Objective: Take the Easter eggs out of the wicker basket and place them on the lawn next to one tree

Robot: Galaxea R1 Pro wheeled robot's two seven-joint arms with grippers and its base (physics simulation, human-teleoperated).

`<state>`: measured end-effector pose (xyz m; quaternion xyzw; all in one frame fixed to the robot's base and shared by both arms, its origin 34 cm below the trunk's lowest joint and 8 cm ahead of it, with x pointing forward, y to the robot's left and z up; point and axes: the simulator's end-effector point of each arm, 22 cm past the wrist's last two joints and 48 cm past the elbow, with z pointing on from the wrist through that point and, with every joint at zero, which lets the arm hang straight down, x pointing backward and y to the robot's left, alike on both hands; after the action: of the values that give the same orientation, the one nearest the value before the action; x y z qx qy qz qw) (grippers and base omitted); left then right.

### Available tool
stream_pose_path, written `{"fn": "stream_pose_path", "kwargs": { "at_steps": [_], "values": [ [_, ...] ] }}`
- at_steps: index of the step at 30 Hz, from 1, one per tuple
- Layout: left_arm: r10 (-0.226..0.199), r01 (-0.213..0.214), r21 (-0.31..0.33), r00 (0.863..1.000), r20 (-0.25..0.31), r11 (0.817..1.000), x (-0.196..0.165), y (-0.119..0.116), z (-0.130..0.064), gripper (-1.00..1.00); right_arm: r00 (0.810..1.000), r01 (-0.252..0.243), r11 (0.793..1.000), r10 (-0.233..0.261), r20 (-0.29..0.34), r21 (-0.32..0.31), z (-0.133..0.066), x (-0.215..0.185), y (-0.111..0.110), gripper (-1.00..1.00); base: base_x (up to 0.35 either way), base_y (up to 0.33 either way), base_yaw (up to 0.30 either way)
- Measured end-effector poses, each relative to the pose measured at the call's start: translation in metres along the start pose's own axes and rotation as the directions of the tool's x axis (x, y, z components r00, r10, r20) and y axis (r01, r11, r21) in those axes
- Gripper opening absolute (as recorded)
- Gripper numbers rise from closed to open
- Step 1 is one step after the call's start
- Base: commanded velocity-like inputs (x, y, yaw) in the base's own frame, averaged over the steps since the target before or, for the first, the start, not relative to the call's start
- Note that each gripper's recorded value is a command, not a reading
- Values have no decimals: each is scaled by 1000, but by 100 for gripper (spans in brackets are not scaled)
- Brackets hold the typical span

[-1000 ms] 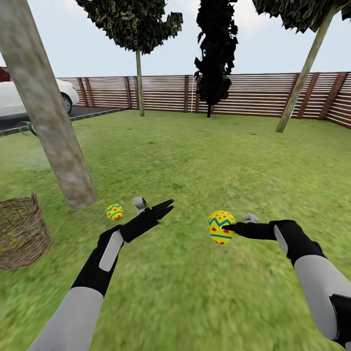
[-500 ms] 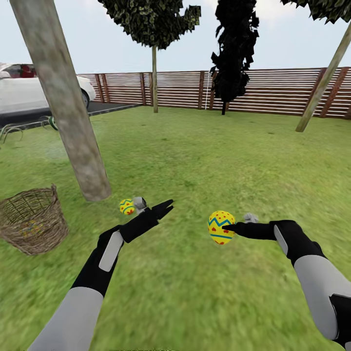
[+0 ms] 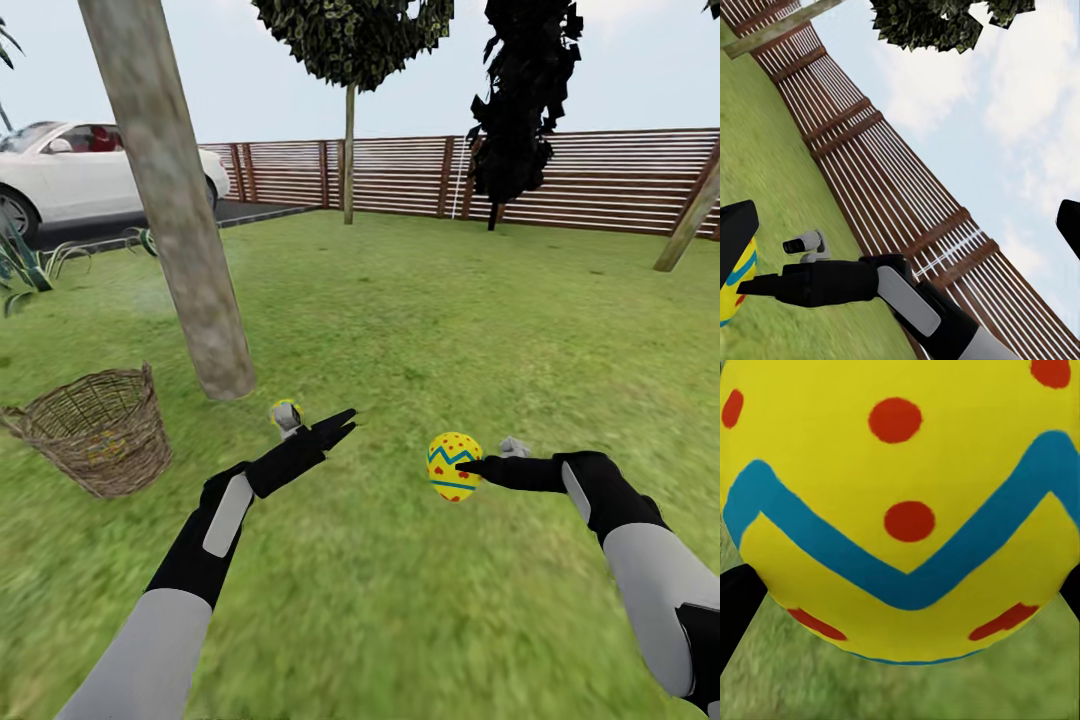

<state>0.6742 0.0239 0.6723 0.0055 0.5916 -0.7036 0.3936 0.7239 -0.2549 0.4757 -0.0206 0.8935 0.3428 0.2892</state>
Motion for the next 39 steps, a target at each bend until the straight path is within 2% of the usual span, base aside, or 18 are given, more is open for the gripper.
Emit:
{"fn": "stream_pose_path", "kwargs": {
  "at_steps": [5, 13, 20, 24, 39],
  "values": [
    [-5, 5, -3, 1000, 0, 1000, 1, 3, -1, 100, 1000, -3, 1000, 3, -5, 1, 2, 2, -2, -100, 240, 0, 183],
    [-6, 6, -4, 1000, 0, 1000, 1, 4, -1, 100, 1000, -2, 1000, 2, -12, 8, 3, 5, -5, -100, 337, 0, 25],
    [-11, 11, -10, 1000, 1, 1000, 2, 9, -2, 100, 1000, -7, 1000, 7, -16, 11, 6, 7, -7, -100, 339, 0, 161],
    [2, -2, -14, 1000, 13, 1000, 1, 12, -2, 100, 1000, -10, 1000, 10, -20, 11, 8, 9, -9, -100, 339, 0, 163],
    [-13, 13, -27, 1000, 13, 1000, 5, 24, -4, 100, 999, -23, 999, 24, -36, 24, 15, 17, -19, -100, 339, 0, 163]
  ]
}}
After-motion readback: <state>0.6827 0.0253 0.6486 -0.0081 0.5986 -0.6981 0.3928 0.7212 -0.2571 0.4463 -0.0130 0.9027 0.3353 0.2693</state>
